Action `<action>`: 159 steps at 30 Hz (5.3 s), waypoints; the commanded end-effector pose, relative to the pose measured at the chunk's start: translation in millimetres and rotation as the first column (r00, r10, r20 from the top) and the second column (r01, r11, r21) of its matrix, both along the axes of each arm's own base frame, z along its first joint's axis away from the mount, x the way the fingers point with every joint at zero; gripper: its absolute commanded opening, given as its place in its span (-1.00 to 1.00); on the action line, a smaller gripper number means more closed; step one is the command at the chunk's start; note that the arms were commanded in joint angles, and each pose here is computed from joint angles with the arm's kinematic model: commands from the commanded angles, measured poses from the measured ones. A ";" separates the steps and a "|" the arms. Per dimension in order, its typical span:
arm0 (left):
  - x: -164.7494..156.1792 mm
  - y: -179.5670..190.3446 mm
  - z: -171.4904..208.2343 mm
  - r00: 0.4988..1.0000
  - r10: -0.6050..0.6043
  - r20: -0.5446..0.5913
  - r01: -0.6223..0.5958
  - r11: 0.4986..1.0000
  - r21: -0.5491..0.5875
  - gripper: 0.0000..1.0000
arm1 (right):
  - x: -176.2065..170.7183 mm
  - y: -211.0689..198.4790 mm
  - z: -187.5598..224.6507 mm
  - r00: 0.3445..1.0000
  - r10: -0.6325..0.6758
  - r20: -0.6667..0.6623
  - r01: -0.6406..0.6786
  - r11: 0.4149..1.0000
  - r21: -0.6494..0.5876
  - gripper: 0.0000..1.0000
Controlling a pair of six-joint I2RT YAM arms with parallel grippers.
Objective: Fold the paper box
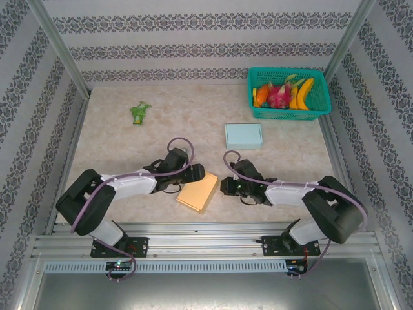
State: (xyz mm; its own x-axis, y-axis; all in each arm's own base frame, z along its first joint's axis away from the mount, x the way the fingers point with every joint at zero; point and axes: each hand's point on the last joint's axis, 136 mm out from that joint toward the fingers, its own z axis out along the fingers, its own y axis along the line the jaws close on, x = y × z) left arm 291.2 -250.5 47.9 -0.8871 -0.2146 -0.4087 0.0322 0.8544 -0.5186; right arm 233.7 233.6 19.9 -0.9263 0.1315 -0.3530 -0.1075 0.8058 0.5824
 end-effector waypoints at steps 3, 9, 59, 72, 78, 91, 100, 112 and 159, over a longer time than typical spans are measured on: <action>-1.8 -37.2 10.6 0.995 -0.090 0.042 0.092 0.995 -0.028 0.62 | 13.9 13.4 6.3 1.000 -0.001 0.010 0.001 0.998 0.060 -0.80; -17.2 -85.8 17.6 0.984 -0.178 0.029 0.180 0.972 -0.150 0.60 | 27.5 35.2 21.4 0.997 0.011 0.079 -0.026 0.982 0.189 -0.82; -56.6 29.7 13.0 0.993 0.091 0.070 -0.089 0.996 -0.029 0.69 | -56.8 91.5 43.5 0.975 0.079 0.206 -0.115 0.979 0.171 -0.84; -69.0 31.2 26.6 0.975 0.202 0.088 -0.189 0.972 -0.138 0.70 | -57.0 147.5 41.5 0.988 -0.049 0.149 -0.042 0.835 0.548 -0.86; -68.5 33.7 24.8 0.974 0.207 0.089 -0.195 0.972 -0.130 0.70 | -56.8 145.5 30.2 0.984 -0.045 0.173 -0.049 0.861 0.506 -0.85; -47.1 71.7 39.1 0.950 0.287 0.126 -0.283 0.958 -0.049 0.71 | -49.2 80.7 -14.1 0.986 -0.111 0.121 0.070 0.951 0.301 -0.84; -56.0 92.0 21.4 0.948 0.301 0.105 -0.304 0.952 0.015 0.71 | -54.9 79.5 -31.1 0.994 -0.074 0.081 0.053 0.971 0.235 -0.84; -49.7 38.8 12.9 0.985 0.168 0.030 -0.164 0.981 -0.102 0.68 | -50.0 105.5 -20.6 0.996 -0.035 0.077 0.015 0.969 0.247 -0.83; -66.8 48.7 19.6 0.964 0.261 0.046 -0.259 0.965 -0.053 0.70 | 38.4 9.7 104.1 0.913 0.192 0.361 -0.118 0.969 -0.219 0.21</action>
